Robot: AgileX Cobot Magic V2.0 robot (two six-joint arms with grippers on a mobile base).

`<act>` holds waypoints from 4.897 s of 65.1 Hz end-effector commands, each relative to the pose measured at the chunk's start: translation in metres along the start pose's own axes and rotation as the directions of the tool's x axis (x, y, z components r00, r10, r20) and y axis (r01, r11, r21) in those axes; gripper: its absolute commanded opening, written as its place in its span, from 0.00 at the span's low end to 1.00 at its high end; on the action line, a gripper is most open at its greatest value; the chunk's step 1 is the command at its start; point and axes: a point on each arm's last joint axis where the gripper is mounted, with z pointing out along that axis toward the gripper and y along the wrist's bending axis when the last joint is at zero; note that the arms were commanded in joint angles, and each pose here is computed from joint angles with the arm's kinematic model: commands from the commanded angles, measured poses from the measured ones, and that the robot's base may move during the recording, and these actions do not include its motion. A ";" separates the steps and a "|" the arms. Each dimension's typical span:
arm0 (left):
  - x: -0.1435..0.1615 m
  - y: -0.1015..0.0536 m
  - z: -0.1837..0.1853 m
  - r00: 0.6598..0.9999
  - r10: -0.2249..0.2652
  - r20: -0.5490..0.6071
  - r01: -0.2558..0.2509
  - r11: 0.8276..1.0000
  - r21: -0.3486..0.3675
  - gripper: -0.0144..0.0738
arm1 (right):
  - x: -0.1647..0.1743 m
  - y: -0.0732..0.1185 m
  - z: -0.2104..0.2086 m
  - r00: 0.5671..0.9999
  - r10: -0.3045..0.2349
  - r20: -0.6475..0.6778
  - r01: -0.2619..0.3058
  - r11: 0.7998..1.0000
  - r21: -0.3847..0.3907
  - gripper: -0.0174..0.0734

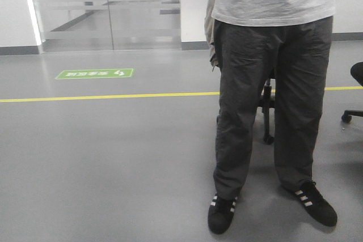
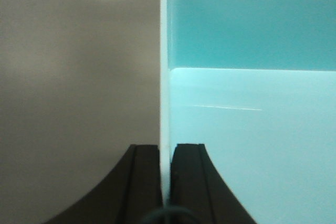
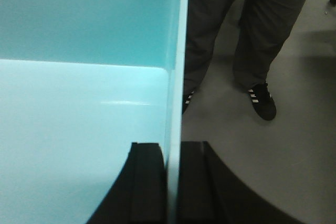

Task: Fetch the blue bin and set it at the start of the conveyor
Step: 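Carry the bin in both grippers while driving to the red conveyor, then lower the bin with both grippers onto the grey conveyor belt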

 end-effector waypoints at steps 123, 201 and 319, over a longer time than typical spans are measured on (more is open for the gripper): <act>-0.010 0.003 -0.004 0.992 0.072 0.103 -0.069 0.997 -0.032 0.04 | -0.007 0.002 -0.005 0.997 -0.015 0.070 0.017 0.999 -0.027 0.01; -0.010 0.003 -0.004 0.992 0.072 0.103 -0.069 0.997 -0.032 0.04 | -0.007 0.002 -0.005 0.997 -0.015 0.071 0.017 0.999 -0.028 0.01; -0.004 -0.003 0.000 0.999 -0.043 0.023 0.041 0.996 0.078 0.04 | -0.004 0.008 0.005 0.998 0.026 0.065 -0.022 0.998 -0.064 0.01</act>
